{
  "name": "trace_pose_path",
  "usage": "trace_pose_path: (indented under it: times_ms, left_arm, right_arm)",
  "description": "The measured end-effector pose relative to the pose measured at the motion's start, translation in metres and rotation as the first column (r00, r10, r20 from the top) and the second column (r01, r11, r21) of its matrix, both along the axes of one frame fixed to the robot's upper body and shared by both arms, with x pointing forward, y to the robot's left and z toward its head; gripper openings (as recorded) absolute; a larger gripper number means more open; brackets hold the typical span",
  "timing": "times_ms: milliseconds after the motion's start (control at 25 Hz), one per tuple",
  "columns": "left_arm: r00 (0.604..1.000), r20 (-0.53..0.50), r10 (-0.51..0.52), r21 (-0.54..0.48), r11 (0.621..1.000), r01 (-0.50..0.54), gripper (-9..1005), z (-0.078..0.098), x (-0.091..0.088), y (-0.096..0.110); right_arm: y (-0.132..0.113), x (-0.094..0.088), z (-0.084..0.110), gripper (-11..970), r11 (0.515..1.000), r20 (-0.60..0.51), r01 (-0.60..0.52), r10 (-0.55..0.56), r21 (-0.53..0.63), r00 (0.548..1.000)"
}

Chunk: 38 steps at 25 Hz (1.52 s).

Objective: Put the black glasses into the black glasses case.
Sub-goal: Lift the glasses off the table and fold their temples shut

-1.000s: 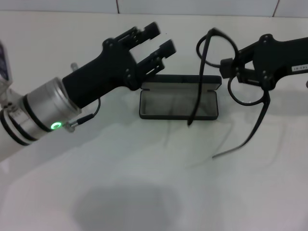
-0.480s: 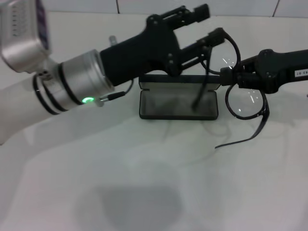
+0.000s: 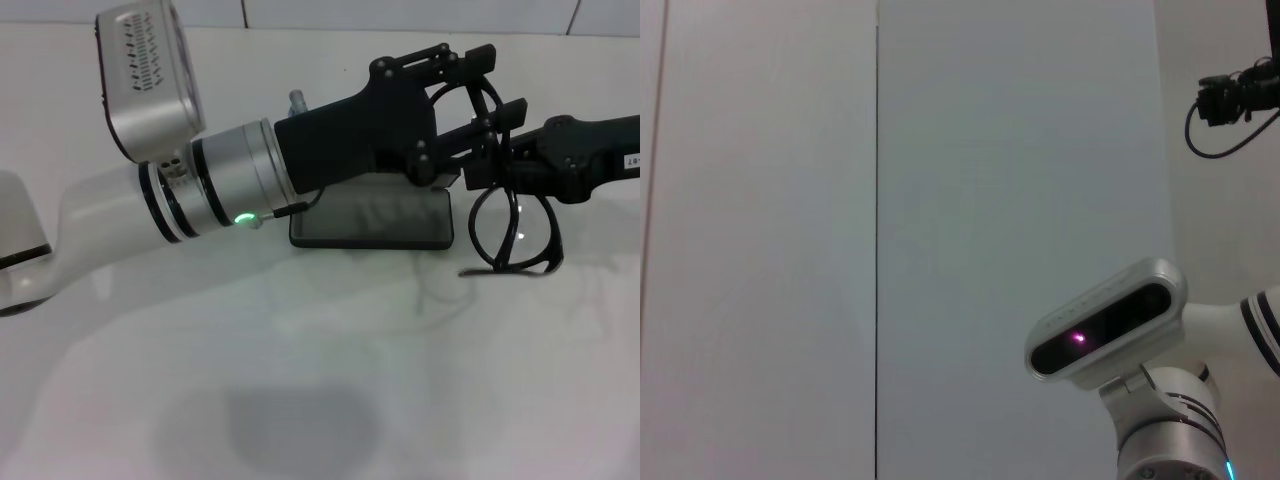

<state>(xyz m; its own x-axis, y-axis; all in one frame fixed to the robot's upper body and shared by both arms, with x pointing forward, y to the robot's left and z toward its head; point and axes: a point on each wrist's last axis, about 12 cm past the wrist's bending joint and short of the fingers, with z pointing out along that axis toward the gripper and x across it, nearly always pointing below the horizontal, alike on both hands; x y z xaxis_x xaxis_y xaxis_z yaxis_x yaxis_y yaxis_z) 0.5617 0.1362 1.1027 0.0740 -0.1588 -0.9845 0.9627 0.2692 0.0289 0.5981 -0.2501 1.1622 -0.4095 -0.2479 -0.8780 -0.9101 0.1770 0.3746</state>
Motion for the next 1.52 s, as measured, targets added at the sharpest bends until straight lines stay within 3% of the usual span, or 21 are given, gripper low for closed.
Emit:
trace_pose_path:
  times_ms: [400,560,760,960,1120,1280,1520]
  left_arm:
    - [0.995,0.095,0.005,-0.011,1.000,-0.004,563,0.000,-0.007,-0.006]
    - [0.990,0.142,0.024,-0.056,0.998,-0.016,563,0.000,-0.014,-0.003]
    - [0.985,0.150,0.089,-0.160,0.985,-0.065,563,0.004,-0.020,0.023]
    - [0.987,0.091,0.130,-0.132,0.984,-0.117,563,-0.001,-0.016,0.047]
    - [0.999,0.050,0.020,-0.031,0.999,-0.019,563,-0.003,-0.014,0.043]
    - [0.994,0.055,-0.090,0.022,0.996,0.089,563,0.001,-0.012,0.026]
    - [0.984,0.046,-0.171,0.063,0.984,0.167,564,0.001,-0.014,0.016]
  right_arm:
    - [-0.001,-0.006,0.002,110,0.999,-0.068,-0.025,0.027,0.035,0.997]
    - [-0.006,-0.005,0.003,110,0.997,-0.069,0.022,-0.017,0.073,0.997]
    - [-0.029,-0.004,0.006,110,0.978,-0.032,0.150,-0.147,0.146,0.989]
    - [-0.048,-0.008,0.017,110,0.938,0.069,0.207,-0.234,0.277,0.970]
    - [-0.037,-0.002,0.020,110,0.898,0.149,0.236,-0.309,0.372,0.939]
    - [-0.019,0.008,0.017,110,0.892,0.179,0.268,-0.350,0.364,0.920]
    - [0.003,0.017,0.011,110,0.901,0.199,0.278,-0.355,0.333,0.913]
